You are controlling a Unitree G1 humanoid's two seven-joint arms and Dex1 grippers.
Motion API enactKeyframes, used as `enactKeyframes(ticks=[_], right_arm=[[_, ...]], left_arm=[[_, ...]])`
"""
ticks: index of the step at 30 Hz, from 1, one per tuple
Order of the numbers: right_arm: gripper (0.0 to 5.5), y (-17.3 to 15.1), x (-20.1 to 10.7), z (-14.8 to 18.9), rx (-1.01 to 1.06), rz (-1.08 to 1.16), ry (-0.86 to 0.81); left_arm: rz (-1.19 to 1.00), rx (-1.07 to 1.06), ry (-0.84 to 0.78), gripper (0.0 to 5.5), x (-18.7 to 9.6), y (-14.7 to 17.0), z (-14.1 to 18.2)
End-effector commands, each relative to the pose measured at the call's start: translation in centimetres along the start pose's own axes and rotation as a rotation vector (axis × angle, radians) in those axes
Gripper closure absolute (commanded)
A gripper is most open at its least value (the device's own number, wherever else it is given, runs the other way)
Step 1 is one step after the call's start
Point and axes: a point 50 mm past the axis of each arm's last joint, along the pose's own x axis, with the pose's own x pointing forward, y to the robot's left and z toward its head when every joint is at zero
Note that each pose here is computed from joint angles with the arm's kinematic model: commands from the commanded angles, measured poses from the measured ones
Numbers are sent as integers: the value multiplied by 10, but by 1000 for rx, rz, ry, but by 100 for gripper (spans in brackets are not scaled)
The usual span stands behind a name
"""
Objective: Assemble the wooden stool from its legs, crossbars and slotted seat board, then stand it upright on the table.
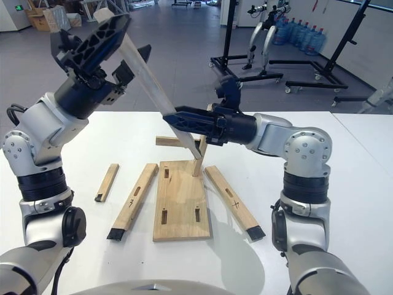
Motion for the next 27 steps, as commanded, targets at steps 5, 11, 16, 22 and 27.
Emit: enactKeyframes(ticks=[5,11,16,22,27], right_arm=[[346,1,-1,0,-16,1,-6],[346,1,-3,-4,-8,1,-2],[346,1,0,-4,-11,6,-2],[346,1,2,-3,-12,10,-9],[346,0,1,-3,-12,0,-10]], left_arm=[[25,-25,17,94,0,2,4],[26,-25,23,145,1,2,5],[48,-35,67,224,0,6,-6],[61,-38,82,303,-1,7,-11],[78,-37,72,306,-4,9,-11]])
